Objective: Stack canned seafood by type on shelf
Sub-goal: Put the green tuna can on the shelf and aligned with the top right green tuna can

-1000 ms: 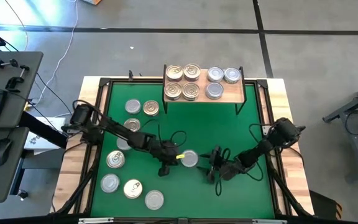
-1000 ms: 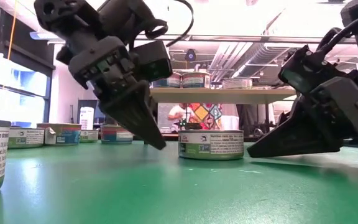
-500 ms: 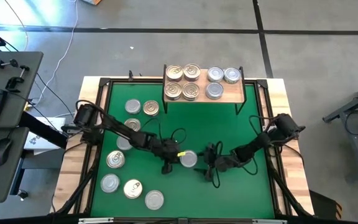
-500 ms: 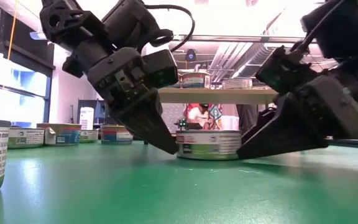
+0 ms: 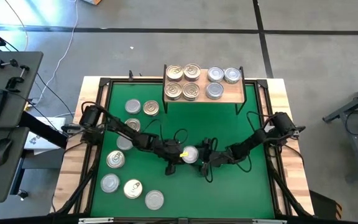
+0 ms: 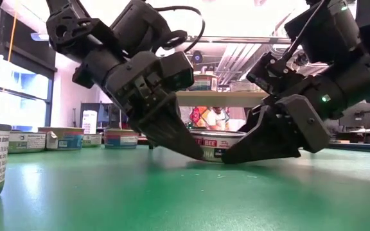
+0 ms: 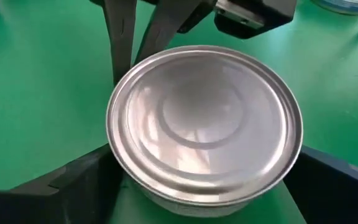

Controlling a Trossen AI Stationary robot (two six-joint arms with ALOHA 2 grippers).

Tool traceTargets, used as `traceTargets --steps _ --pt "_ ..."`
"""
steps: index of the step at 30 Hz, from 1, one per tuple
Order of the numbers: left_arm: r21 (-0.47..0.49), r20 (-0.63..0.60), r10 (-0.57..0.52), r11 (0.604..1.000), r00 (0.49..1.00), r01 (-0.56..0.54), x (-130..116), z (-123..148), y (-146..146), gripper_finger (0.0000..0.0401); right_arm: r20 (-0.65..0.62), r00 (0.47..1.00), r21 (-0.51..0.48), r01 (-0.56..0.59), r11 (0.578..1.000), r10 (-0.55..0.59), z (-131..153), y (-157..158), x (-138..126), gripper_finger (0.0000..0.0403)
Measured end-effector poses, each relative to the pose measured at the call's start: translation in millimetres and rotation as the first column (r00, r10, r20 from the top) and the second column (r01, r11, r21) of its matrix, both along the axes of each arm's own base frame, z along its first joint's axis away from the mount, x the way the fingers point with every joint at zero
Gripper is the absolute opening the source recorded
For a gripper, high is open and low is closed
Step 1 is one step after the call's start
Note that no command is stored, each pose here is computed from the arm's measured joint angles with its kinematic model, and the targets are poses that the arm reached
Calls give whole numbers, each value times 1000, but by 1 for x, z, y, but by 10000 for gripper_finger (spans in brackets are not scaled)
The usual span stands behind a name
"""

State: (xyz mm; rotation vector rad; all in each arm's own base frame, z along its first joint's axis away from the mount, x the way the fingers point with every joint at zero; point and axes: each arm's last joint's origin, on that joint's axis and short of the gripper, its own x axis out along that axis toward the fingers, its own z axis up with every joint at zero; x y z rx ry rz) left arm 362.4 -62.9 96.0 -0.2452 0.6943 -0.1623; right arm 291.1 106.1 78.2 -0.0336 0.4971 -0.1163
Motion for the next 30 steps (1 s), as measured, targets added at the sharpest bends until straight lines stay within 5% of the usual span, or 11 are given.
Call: traceTargets --steps 13,23,30 --pt "2 -35 -8 1000 999 8 -3 3 -4 0 32 998 23 59 998 -60 -2 0 1 350" --pt "120 -211 47 993 976 -22 -28 24 -9 0 60 975 59 210 976 -214 -11 17 -36 347" --pt "148 -55 86 986 995 -77 -10 64 -4 0 137 942 -18 312 950 -306 38 27 -60 347"
